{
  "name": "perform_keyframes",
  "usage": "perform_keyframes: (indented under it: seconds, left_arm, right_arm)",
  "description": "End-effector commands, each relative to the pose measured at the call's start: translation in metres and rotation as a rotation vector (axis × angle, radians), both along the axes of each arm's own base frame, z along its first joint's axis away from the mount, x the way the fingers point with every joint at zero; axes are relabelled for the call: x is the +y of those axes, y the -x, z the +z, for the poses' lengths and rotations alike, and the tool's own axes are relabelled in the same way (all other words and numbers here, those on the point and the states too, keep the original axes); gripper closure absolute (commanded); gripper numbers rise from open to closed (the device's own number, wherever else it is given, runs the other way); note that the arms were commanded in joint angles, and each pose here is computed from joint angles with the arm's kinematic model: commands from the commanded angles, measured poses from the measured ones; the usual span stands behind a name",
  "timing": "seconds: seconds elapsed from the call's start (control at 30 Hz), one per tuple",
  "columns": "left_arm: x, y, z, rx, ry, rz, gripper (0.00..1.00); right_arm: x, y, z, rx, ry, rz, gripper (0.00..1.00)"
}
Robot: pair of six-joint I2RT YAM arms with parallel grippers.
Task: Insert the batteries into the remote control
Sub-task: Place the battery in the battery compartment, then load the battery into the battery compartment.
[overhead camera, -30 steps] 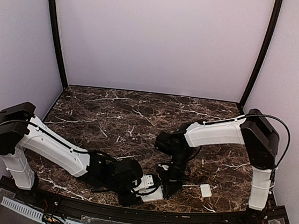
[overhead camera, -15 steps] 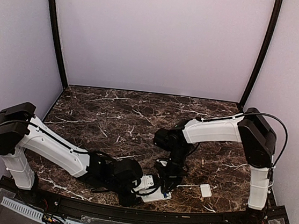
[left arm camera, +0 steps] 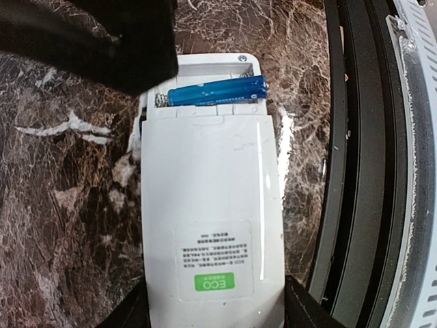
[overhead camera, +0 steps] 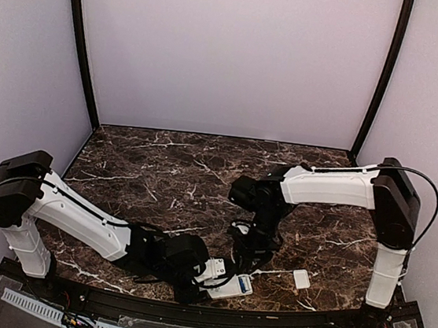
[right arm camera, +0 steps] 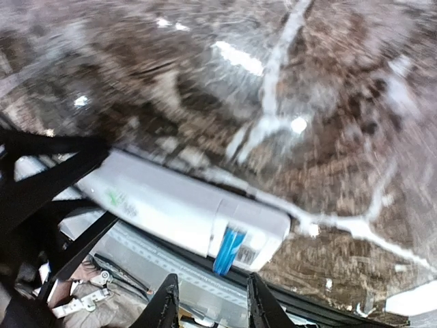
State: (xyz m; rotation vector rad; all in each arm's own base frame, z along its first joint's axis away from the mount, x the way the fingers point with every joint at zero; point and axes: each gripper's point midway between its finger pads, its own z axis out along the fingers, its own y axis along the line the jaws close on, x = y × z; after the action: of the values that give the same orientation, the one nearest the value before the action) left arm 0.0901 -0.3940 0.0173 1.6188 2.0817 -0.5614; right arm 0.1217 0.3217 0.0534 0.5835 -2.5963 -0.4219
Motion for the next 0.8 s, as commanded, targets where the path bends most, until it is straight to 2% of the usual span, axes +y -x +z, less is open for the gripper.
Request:
perform_keyframes:
  seconds: [0.0,0.13,0.27,0.37,0.53,0.67,0.77]
  left_arm:
    - [0.035,0.027,-0.035,0.099,-0.139,-0.053,0.63]
    - [0.04,0.031,-0.035,0.102,-0.15,-0.082,0.54]
    - [0.04,0.032,-0.034,0.096,-0.154,-0.108,0.44]
    - [0.04,0.032,-0.034,0.096,-0.158,-0.117,0.36]
    - [0.039,0.032,-0.036,0.113,-0.171,-0.125,0.33]
    - [0.037,0.029,-0.035,0.103,-0.16,-0.119,0.29]
    - [0.036,0.026,-0.035,0.098,-0.148,-0.109,0.27]
  right_arm:
    - [-0.003,-0.001,0.034,-0.085,-0.11,0.004,0.68]
    - [0.005,-0.006,0.06,-0.229,-0.301,0.044,0.68]
    - [0.011,-0.017,0.083,-0.448,-0.517,0.129,0.63]
    - [0.013,-0.014,0.107,-0.625,-0.711,0.289,0.6]
    - [0.003,0.011,0.132,-0.899,-0.989,0.68,0.53]
    - [-0.008,0.031,0.116,-1.008,-1.071,0.938,0.53]
    - [-0.013,0.037,0.096,-1.0,-1.059,1.04,0.54]
